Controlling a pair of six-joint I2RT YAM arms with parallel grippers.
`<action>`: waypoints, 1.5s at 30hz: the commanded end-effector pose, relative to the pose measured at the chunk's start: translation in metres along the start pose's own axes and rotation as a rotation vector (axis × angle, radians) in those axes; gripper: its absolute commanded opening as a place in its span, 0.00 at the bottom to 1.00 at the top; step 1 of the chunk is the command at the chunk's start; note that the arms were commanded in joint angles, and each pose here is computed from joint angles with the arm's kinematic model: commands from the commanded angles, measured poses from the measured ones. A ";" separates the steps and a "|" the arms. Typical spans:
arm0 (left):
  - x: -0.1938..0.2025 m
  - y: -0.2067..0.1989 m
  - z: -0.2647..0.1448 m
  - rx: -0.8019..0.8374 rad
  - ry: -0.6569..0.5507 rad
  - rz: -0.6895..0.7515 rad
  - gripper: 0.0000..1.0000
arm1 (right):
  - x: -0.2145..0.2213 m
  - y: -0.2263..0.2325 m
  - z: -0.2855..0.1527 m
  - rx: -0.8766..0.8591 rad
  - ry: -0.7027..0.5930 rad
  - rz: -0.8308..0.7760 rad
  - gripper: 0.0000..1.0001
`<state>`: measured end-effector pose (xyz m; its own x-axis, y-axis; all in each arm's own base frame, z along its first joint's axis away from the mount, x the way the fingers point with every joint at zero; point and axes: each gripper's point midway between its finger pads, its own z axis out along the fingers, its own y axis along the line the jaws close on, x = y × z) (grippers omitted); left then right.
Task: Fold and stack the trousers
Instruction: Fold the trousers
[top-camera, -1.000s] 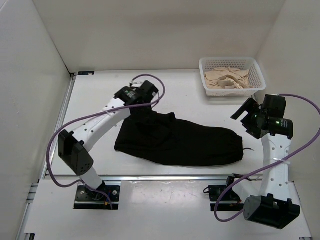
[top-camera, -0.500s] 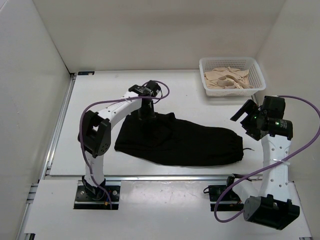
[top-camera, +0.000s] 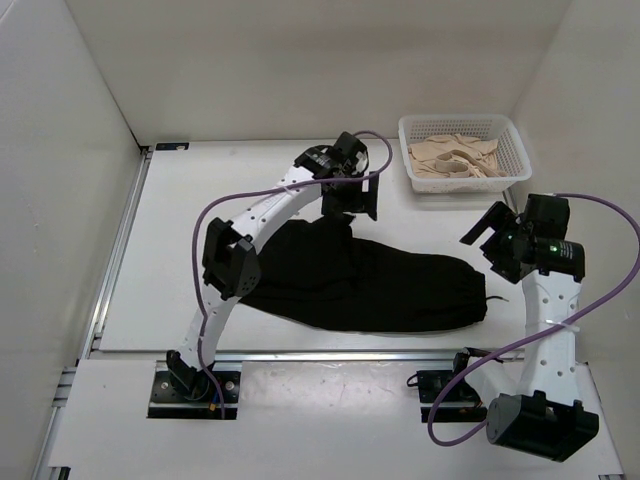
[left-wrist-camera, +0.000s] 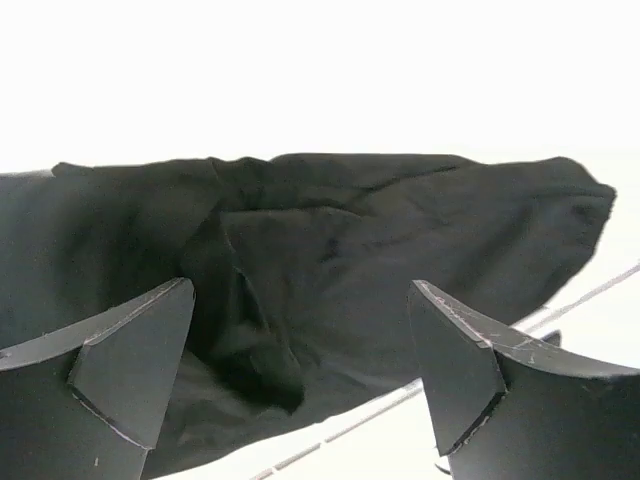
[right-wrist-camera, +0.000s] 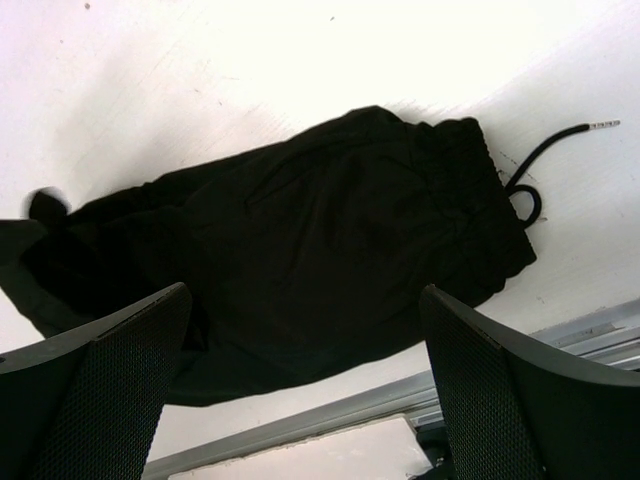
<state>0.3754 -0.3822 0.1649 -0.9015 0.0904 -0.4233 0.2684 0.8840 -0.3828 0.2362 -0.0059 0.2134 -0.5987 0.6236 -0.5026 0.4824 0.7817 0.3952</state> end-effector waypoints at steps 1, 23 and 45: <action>-0.002 -0.019 -0.034 0.021 -0.018 0.060 1.00 | 0.003 -0.002 -0.003 -0.001 -0.006 -0.020 1.00; 0.123 -0.006 -0.056 -0.194 0.036 0.110 0.76 | 0.001 0.002 0.014 -0.016 0.009 -0.001 1.00; 0.129 0.035 -0.016 -0.542 -0.004 0.121 0.10 | 0.011 0.000 0.013 -0.019 0.033 -0.015 1.00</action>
<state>0.2550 -0.3409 0.0666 -0.9013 0.2595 -0.3469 0.2144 0.9630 0.1634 0.2377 -0.0026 0.1936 -0.6252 0.6260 -0.4662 0.4906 0.7797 0.3890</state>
